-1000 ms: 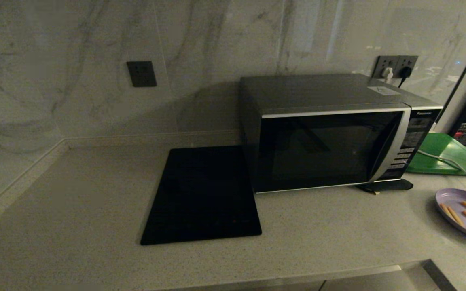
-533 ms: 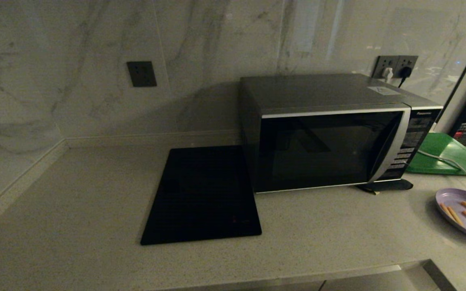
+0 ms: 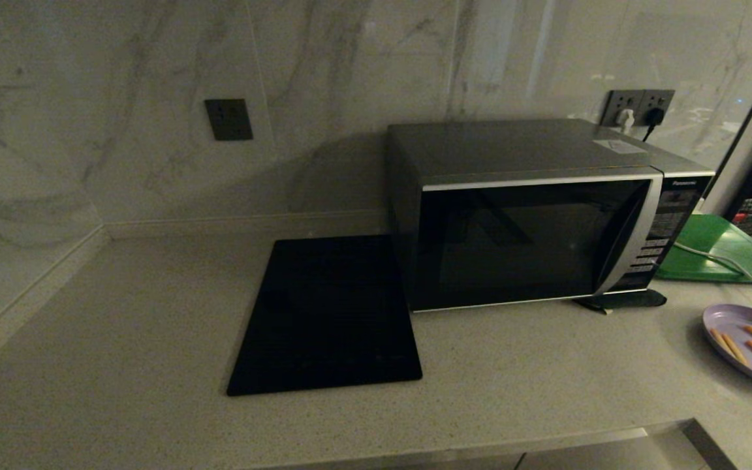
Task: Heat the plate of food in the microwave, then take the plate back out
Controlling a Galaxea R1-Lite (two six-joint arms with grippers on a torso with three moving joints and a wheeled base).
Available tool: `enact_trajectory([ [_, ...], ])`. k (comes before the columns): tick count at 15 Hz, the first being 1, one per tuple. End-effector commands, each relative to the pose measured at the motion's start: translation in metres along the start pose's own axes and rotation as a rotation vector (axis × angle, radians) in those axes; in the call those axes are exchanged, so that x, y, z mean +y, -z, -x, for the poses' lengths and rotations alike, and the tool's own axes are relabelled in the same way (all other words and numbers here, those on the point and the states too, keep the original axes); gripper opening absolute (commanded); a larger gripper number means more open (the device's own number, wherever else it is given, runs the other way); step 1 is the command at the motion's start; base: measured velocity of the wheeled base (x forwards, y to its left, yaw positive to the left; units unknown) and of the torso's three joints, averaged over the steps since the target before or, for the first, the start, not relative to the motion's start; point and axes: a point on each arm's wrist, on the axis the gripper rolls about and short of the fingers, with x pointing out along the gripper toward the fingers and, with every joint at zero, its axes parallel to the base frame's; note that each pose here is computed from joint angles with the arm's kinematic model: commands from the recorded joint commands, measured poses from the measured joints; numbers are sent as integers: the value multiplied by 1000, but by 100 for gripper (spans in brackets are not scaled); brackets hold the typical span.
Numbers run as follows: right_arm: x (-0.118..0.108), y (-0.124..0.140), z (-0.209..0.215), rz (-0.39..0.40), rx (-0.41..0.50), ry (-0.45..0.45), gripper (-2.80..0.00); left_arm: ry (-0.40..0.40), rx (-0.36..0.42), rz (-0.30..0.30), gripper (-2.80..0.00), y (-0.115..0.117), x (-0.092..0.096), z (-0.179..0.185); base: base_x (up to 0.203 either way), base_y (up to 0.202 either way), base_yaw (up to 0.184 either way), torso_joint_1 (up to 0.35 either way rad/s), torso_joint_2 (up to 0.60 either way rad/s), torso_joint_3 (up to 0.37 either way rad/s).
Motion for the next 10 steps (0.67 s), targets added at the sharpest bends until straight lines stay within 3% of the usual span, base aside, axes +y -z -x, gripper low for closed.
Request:
enact_trajectory([
  [1,0,0,0,0,1,0,-280,-1,1,1,-280,0,0,0,0,0,0,0,0,0],
  [10,0,0,0,-5,3,1,-280,-1,1,1,-280,0,0,0,0,0,0,0,0,0],
])
